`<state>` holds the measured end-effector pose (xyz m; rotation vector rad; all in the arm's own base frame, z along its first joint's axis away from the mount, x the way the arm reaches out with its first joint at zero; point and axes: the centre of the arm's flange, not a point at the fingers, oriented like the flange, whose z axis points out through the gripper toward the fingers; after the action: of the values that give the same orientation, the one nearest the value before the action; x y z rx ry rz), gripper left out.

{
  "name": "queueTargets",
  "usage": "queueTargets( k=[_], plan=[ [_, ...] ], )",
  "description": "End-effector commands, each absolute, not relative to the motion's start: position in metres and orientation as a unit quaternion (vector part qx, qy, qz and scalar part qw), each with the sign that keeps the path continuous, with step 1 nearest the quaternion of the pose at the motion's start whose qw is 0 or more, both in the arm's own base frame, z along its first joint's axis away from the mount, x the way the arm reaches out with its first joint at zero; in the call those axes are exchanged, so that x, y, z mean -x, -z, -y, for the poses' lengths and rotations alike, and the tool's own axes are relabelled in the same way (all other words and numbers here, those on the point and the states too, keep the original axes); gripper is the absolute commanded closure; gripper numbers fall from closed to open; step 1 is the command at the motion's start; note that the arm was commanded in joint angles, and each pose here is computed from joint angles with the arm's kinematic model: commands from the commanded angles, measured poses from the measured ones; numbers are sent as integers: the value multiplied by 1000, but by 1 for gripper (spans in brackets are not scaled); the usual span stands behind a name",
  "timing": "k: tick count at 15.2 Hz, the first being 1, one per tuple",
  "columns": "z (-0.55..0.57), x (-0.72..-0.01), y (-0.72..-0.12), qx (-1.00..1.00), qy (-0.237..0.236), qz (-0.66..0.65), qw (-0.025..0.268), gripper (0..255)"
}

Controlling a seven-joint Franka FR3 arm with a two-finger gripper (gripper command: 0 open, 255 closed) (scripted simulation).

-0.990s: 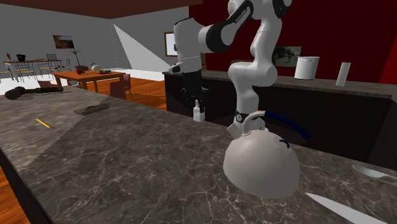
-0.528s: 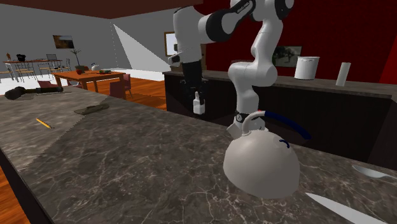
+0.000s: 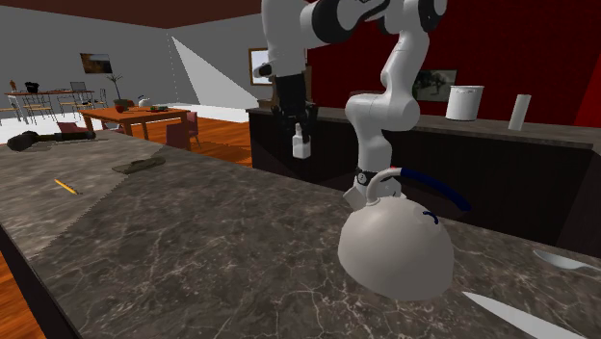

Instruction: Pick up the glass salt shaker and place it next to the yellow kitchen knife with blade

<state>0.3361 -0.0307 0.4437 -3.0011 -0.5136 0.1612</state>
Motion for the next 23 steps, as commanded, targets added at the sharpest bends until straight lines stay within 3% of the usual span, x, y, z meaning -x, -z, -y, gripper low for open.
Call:
queueTargets(
  k=[1, 11, 23],
  plan=[
    [30, -337, -454, 983, -53, 168, 46, 255],
    [30, -337, -503, 983, -53, 168, 46, 255],
    [-123, -296, -503, 983, -53, 168, 46, 255]
  ],
)
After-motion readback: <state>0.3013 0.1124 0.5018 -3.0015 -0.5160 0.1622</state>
